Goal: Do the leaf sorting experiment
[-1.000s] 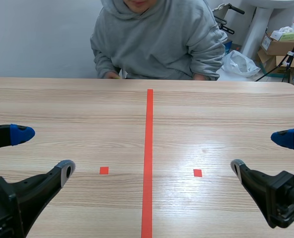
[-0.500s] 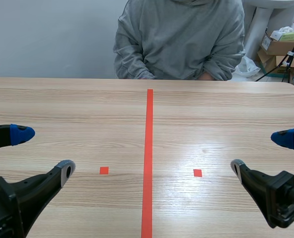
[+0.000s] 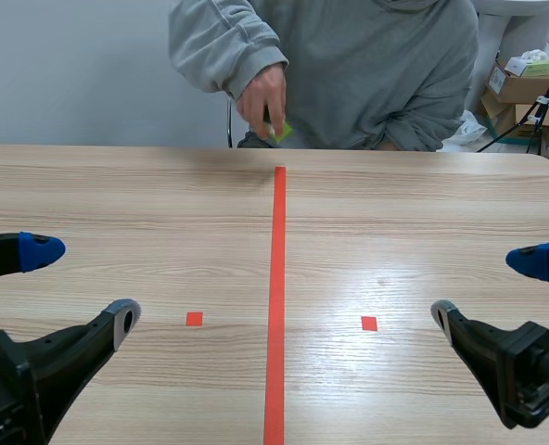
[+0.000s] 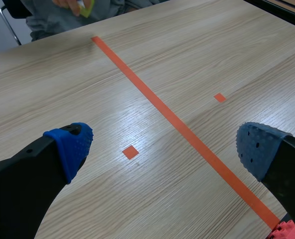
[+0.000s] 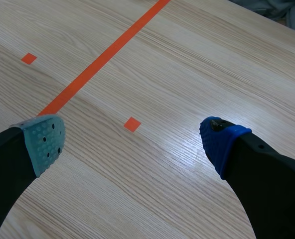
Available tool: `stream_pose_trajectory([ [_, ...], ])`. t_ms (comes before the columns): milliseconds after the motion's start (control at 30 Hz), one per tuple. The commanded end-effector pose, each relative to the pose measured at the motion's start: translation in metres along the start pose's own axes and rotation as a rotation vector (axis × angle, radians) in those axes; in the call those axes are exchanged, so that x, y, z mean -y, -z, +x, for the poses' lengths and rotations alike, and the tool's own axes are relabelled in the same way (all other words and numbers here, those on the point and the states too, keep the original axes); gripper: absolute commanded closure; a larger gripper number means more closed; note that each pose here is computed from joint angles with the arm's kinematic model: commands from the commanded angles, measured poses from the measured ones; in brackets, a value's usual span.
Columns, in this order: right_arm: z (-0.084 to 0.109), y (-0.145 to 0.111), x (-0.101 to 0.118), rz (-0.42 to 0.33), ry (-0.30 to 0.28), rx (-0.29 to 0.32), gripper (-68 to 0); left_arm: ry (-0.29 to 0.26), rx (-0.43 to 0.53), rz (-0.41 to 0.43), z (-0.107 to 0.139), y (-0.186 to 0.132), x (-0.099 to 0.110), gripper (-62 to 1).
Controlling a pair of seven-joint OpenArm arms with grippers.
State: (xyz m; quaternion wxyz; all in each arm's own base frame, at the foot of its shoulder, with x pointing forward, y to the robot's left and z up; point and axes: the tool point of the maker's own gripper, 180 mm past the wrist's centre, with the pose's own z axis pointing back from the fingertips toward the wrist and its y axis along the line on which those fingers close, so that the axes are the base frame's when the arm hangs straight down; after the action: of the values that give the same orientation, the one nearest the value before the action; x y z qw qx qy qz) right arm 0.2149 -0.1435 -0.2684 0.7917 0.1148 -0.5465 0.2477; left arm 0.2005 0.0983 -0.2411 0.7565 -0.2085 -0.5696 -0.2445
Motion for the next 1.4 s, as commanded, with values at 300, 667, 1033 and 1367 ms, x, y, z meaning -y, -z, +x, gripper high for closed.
stream_pose_trajectory([
  [300, 0.0116, 0.0006, 0.0030, -0.002, -0.015, 0.034, -55.1, 0.001, 0.013, -0.002, 0.0063, 0.0006, 0.0014, -61.7],
  [667, 0.0117, 0.0007, 0.0030, -0.002, -0.015, 0.035, -55.1, 0.001, 0.013, -0.002, 0.0063, 0.0006, 0.0014, -61.7],
  [1033, 0.0117, 0.0007, 0.0025, 0.001, -0.015, 0.035, -55.1, 0.001, 0.013, -0.002, 0.0063, 0.0006, 0.0014, -61.7],
  [1367, 0.0117, 0.0007, 0.0025, 0.001, -0.015, 0.034, -55.1, 0.001, 0.013, -0.002, 0.0063, 0.0006, 0.0014, -61.7],
])
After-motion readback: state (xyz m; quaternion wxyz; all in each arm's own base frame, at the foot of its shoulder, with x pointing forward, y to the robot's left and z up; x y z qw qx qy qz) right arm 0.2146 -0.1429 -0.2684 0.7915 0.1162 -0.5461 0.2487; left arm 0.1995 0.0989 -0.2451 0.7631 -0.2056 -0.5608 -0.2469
